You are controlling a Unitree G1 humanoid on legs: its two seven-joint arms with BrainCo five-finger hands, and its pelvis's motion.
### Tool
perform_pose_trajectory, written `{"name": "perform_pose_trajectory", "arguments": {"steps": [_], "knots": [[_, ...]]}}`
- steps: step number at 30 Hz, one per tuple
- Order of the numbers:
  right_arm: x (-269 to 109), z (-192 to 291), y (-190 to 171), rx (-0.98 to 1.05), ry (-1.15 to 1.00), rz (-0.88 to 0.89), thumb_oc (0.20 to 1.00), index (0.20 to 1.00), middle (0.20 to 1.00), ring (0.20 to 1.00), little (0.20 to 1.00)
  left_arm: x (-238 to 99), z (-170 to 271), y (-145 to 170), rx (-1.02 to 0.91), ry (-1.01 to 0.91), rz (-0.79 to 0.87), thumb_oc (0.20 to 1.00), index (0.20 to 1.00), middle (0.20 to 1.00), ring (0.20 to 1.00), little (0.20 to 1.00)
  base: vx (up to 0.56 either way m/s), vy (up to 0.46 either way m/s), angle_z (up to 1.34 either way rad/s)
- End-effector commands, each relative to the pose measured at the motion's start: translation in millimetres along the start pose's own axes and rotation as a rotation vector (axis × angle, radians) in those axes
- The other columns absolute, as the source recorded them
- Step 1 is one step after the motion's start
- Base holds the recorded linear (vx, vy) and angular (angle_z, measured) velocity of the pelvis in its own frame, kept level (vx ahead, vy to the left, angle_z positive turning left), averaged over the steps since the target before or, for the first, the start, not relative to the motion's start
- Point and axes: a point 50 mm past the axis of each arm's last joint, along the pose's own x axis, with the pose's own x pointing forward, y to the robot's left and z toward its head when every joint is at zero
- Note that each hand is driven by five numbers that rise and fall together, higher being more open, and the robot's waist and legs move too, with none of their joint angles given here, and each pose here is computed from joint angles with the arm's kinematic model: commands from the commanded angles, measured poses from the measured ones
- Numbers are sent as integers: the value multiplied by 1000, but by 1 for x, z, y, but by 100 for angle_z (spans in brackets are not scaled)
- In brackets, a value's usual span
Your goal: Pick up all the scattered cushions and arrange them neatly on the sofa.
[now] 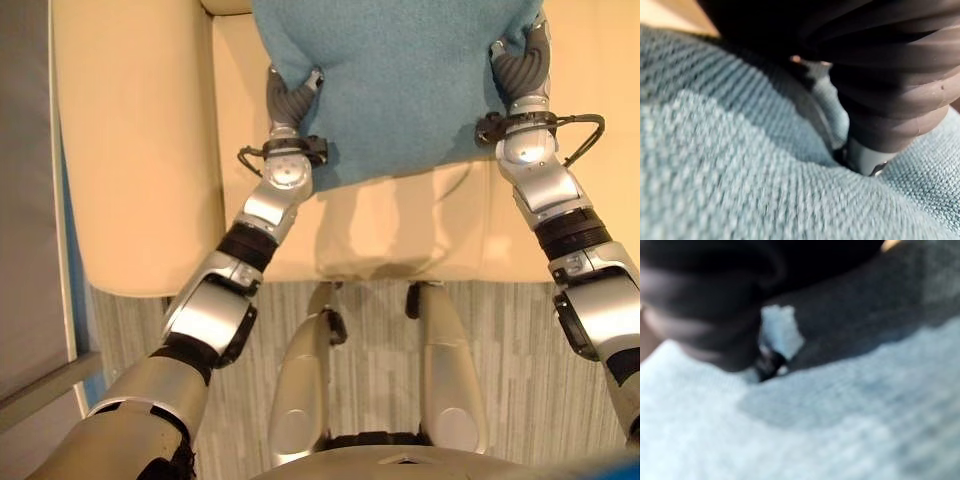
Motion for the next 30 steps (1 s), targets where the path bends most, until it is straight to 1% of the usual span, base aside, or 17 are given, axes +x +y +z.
{"name": "perform_pose_trajectory", "arguments": {"steps": [1,3,4,5,9,13,15,19,20,21,22,27,30], "knots": [[-8,59,36,90,-258,89,200,200,200,200,200,-5,44,-35,-12,-214,-131,200,200,200,200,200,27,-3,16],[-1,74,36,78,-300,69,200,200,200,200,200,6,62,-34,31,-270,-114,200,200,200,200,200,41,5,10],[-1,74,35,78,-301,68,200,200,200,200,200,6,63,-35,31,-271,-113,200,200,200,200,200,47,11,4],[3,88,35,76,-339,49,200,200,200,200,200,14,80,-34,57,-316,-98,200,200,200,200,200,31,-2,2],[9,113,34,81,-417,-1,200,200,200,200,200,22,113,-34,78,-419,-74,200,200,200,200,200,31,21,4],[11,126,33,69,-463,-46,200,200,200,200,200,25,128,-34,108,-464,-58,200,200,200,200,200,35,21,1],[14,133,32,29,-494,-70,200,200,200,200,200,28,139,-34,111,-491,-38,200,200,200,200,200,3,7,-1],[20,139,30,-14,-493,-88,200,200,200,200,200,29,146,-39,96,-489,-48,200,200,200,200,200,38,2,0],[24,135,31,-37,-459,-72,473,473,473,473,473,31,142,-40,116,-455,-41,865,865,865,865,865,0,0,0],[26,136,29,-37,-453,-70,890,890,890,890,890,31,143,-42,110,-448,-46,1000,1000,1000,1000,1000,93,14,-3],[27,135,27,-36,-443,-69,1000,1000,1000,1000,1000,32,139,-40,111,-434,-43,1000,1000,1000,1000,1000,-59,-22,-3],[27,123,21,-30,-413,-65,1000,1000,1000,1000,1000,33,123,-32,117,-387,-37,1000,1000,1000,1000,1000,-29,-13,1],[26,100,11,-24,-359,-78,1000,1000,1000,1000,1000,37,97,-12,132,-306,7,1000,1000,1000,1000,1000,0,4,1]]}}
